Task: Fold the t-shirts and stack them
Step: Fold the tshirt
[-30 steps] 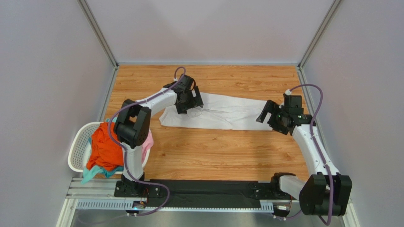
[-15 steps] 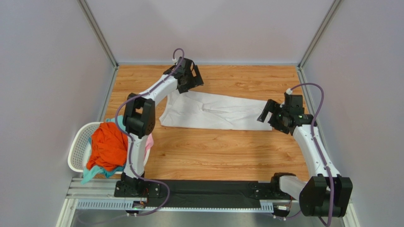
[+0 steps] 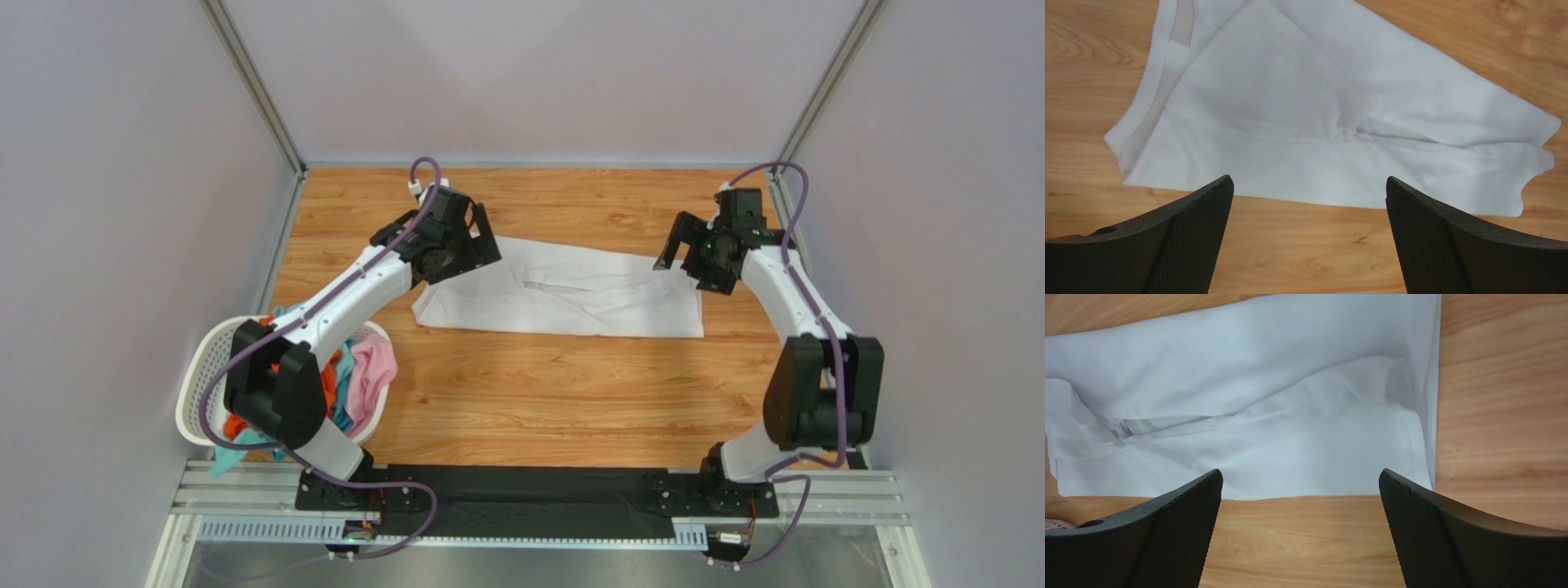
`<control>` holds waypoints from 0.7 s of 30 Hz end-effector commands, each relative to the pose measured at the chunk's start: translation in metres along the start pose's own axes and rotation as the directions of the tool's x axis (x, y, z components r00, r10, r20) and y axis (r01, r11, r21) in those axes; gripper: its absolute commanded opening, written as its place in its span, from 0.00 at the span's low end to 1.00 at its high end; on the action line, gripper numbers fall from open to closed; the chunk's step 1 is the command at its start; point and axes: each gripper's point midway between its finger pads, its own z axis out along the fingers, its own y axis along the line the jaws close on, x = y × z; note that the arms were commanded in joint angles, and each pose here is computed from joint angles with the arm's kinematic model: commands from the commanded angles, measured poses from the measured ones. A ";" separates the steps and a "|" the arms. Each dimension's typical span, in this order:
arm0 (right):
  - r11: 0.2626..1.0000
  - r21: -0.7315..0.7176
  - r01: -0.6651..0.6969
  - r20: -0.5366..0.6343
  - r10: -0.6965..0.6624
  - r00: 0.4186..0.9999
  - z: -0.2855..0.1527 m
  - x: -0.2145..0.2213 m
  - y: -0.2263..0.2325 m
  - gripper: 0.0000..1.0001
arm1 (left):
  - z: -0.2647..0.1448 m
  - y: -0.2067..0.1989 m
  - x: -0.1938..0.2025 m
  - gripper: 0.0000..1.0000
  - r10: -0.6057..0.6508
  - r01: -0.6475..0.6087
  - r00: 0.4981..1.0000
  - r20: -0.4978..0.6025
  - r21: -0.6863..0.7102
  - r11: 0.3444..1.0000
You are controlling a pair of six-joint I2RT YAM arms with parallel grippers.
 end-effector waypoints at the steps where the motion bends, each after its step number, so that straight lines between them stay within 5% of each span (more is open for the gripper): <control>1: 0.992 -0.072 0.102 0.026 -0.100 0.995 0.032 -0.034 0.033 1.00 | 0.015 0.009 0.035 1.00 -0.001 -0.002 0.997 -0.079 -0.033 0.999; 11: 0.988 -0.001 0.151 -0.131 -0.150 0.980 0.121 -0.028 0.039 1.00 | 0.082 0.003 0.070 1.00 0.018 -0.048 0.958 -0.285 -0.097 0.994; 17: 0.996 -0.009 0.086 -0.287 -0.085 0.954 0.124 0.046 0.014 1.00 | 0.122 0.003 0.072 1.00 0.048 -0.109 0.936 -0.350 -0.156 0.982; 21: 1.000 -0.020 0.023 -0.285 -0.028 0.958 0.088 0.093 0.008 1.00 | 0.134 -0.012 0.052 1.00 0.088 -0.145 0.936 -0.340 -0.145 0.979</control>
